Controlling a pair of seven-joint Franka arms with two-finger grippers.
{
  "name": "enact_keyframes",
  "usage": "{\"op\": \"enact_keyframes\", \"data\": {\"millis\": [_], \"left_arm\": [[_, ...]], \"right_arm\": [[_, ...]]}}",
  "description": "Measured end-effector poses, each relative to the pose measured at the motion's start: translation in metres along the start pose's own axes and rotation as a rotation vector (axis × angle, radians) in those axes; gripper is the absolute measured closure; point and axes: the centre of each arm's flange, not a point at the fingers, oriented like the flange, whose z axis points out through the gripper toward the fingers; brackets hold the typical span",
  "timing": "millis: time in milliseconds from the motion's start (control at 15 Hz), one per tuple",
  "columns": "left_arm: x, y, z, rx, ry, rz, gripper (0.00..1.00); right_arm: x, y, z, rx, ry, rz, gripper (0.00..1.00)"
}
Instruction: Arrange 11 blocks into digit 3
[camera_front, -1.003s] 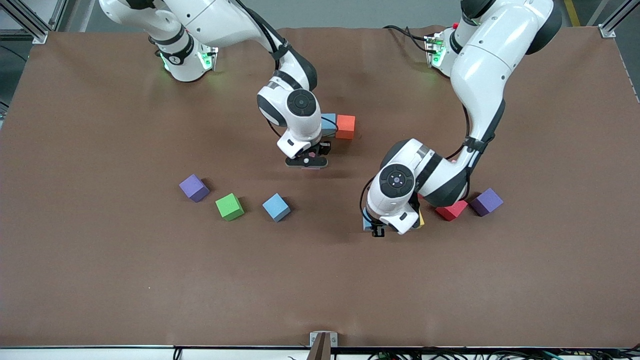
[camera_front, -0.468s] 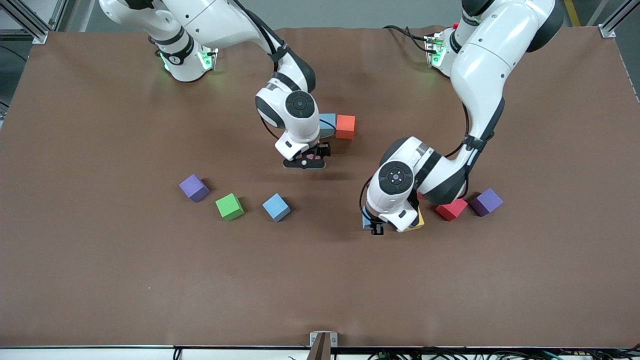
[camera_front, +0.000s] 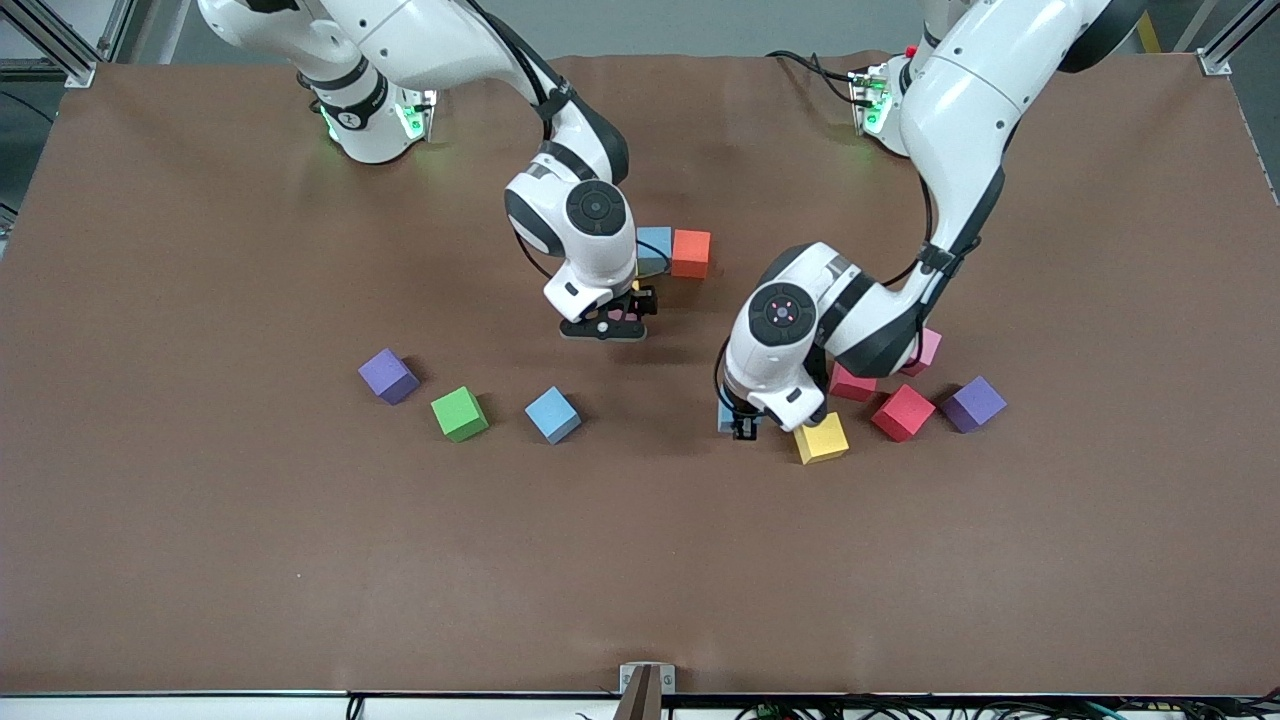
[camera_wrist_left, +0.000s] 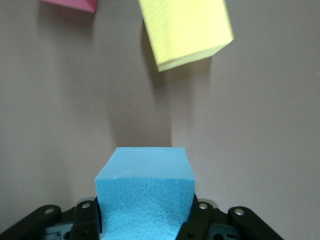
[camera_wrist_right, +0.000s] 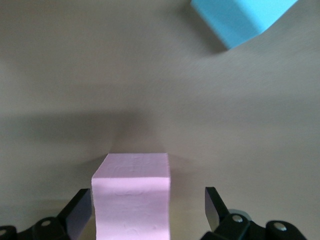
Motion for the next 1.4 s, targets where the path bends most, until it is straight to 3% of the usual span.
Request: {"op": "enact_keyframes", "data": {"millis": [334,602,869,1137,1404], "left_arm": [[-0.012,-0.046,0.024,0.031,-0.002,0.021,0.45],[-0.057,-0.084,0.031,0.05,0.002,-0.011,0.45],[-0.093,-0.115,0.032,0.053,0.002,0.019,0.45],[-0.107,-0.13,0.039,0.065,0.007,0.025,0.45],[-0.113,-0.135,0.044,0.068,0.002,0.023,0.45]], "right_arm": [[0.035,0.053,-0.066,-0.053,-0.009,0.096,0.0],[0.076,0.118,-0.082,-0.1,-0.034,0.212,0.0],[0.107,0.163,-0.085,-0.148,0.001,0.278,0.0],[0.126,0.174,-0.091,-0.124,0.036,0.47,0.0],[0.148,0.16,-0.049,-0.065,0.069,0.581,0.0]]}}
